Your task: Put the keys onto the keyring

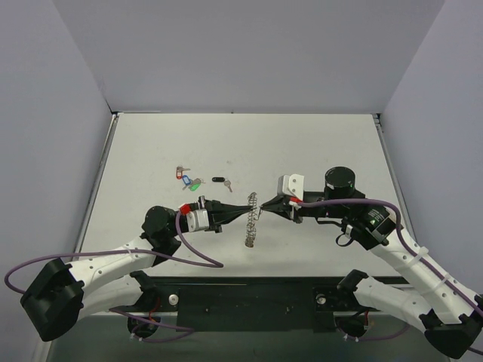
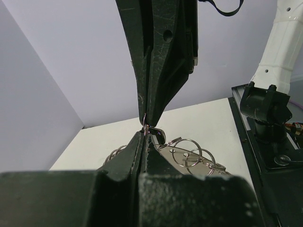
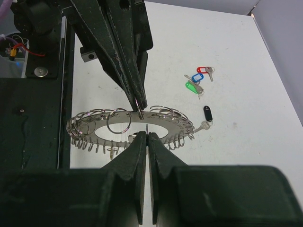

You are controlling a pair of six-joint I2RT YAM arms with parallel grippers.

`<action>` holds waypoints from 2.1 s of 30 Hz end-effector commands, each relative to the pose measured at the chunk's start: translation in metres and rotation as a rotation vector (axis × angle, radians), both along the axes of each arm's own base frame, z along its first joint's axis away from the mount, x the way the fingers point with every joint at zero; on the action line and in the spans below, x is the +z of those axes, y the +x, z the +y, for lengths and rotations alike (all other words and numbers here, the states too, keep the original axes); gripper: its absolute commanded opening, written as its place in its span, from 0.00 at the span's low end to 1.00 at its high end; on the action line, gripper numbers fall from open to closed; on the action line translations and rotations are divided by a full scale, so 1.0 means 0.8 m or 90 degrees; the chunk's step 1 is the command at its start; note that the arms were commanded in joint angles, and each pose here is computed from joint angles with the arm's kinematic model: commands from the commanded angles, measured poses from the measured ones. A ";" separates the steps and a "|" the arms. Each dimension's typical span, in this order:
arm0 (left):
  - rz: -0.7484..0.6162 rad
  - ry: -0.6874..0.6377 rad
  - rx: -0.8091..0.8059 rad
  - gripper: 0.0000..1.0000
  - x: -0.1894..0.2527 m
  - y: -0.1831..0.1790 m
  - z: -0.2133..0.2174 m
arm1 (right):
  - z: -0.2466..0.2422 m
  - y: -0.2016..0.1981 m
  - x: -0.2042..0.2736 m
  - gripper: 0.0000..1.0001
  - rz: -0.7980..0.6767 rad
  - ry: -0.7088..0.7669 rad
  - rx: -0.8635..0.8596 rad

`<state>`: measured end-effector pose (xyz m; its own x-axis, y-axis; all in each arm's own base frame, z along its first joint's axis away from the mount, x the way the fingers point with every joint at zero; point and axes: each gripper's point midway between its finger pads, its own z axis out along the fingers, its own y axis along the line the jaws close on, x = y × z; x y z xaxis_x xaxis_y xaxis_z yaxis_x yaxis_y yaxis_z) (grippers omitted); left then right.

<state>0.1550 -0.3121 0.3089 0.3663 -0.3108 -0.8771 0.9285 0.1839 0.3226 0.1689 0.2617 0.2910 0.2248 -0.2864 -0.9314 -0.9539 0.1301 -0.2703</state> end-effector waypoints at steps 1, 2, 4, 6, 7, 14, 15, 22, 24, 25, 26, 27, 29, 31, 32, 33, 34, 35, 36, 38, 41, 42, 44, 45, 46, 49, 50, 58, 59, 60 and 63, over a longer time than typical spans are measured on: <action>-0.040 -0.058 0.018 0.00 0.035 0.001 0.010 | 0.004 -0.006 0.027 0.00 -0.019 0.035 0.028; -0.039 -0.058 0.020 0.00 0.034 0.002 0.011 | 0.004 -0.007 0.026 0.00 -0.019 0.035 0.031; -0.040 -0.059 0.018 0.00 0.035 0.001 0.010 | 0.005 -0.007 0.024 0.00 -0.017 0.033 0.034; -0.039 -0.055 0.016 0.00 0.033 0.001 0.010 | 0.006 -0.007 0.025 0.00 -0.018 0.035 0.037; -0.038 -0.056 0.017 0.00 0.033 0.002 0.010 | 0.006 -0.008 0.026 0.00 -0.020 0.036 0.039; -0.033 -0.054 0.010 0.00 0.031 0.001 0.008 | 0.009 -0.007 0.027 0.00 -0.017 0.037 0.044; -0.036 -0.057 0.010 0.00 0.034 0.000 0.009 | 0.010 -0.006 0.028 0.00 -0.018 0.037 0.044; -0.035 -0.054 0.003 0.00 0.033 -0.002 0.007 | 0.011 -0.004 0.027 0.00 -0.017 0.038 0.042; -0.036 -0.052 0.001 0.00 0.032 -0.003 0.007 | 0.012 -0.004 0.030 0.00 -0.021 0.041 0.042; -0.036 -0.053 -0.001 0.00 0.033 -0.003 0.007 | 0.012 -0.003 0.029 0.00 -0.019 0.040 0.041; -0.036 -0.052 -0.001 0.00 0.032 -0.003 0.007 | 0.012 -0.003 0.030 0.00 -0.019 0.040 0.040; -0.037 -0.052 -0.001 0.00 0.033 -0.003 0.007 | 0.011 -0.003 0.030 0.00 -0.019 0.040 0.040; -0.036 -0.053 -0.002 0.00 0.033 -0.004 0.007 | 0.011 -0.003 0.031 0.00 -0.019 0.041 0.040; -0.035 -0.053 0.000 0.00 0.033 -0.003 0.007 | 0.010 -0.002 0.033 0.00 -0.022 0.043 0.036; -0.035 -0.053 -0.001 0.00 0.033 -0.003 0.007 | 0.010 -0.002 0.032 0.00 -0.021 0.042 0.036; -0.036 -0.053 -0.002 0.00 0.033 -0.003 0.006 | 0.010 -0.002 0.032 0.00 -0.022 0.042 0.036; -0.036 -0.052 0.000 0.00 0.032 -0.002 0.007 | 0.010 -0.002 0.032 0.00 -0.021 0.042 0.036; -0.036 -0.051 0.000 0.00 0.032 -0.003 0.007 | 0.010 -0.001 0.032 0.00 -0.022 0.043 0.036; -0.036 -0.051 0.000 0.00 0.032 -0.003 0.007 | 0.010 -0.002 0.033 0.00 -0.022 0.043 0.037; -0.034 -0.048 -0.003 0.00 0.030 -0.003 0.005 | 0.010 -0.002 0.032 0.00 -0.021 0.042 0.036; -0.034 -0.047 -0.003 0.00 0.030 -0.002 0.005 | 0.010 -0.001 0.032 0.00 -0.021 0.042 0.035; -0.034 -0.048 -0.004 0.00 0.030 -0.003 0.005 | 0.010 -0.002 0.031 0.00 -0.020 0.042 0.036; -0.035 -0.048 -0.004 0.00 0.031 -0.003 0.006 | 0.010 -0.001 0.032 0.00 -0.022 0.043 0.035; -0.035 -0.047 -0.005 0.00 0.030 -0.003 0.005 | 0.010 -0.001 0.032 0.00 -0.021 0.043 0.035; -0.034 -0.046 -0.006 0.00 0.030 -0.004 0.005 | 0.010 -0.002 0.033 0.00 -0.021 0.044 0.036; -0.036 -0.045 -0.008 0.00 0.030 -0.004 0.005 | 0.010 -0.002 0.034 0.00 -0.021 0.045 0.036; -0.036 -0.045 -0.009 0.00 0.030 -0.005 0.004 | 0.010 -0.002 0.033 0.00 -0.018 0.044 0.036; -0.039 -0.046 -0.007 0.00 0.030 -0.004 0.005 | 0.009 -0.001 0.034 0.00 -0.018 0.046 0.033; -0.038 -0.045 -0.006 0.00 0.030 -0.004 0.005 | 0.009 -0.001 0.034 0.00 -0.017 0.047 0.033; -0.039 -0.046 -0.004 0.00 0.030 -0.004 0.006 | 0.008 -0.001 0.034 0.00 -0.016 0.046 0.032; -0.041 -0.045 0.003 0.00 0.030 -0.001 0.007 | 0.008 -0.002 0.034 0.00 -0.016 0.046 0.033</action>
<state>0.1575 -0.3124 0.3068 0.3604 -0.3096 -0.8799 0.9305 0.1855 0.3158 0.1686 0.2651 0.2869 0.1962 -0.2780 -0.9403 -0.9666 0.1062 -0.2331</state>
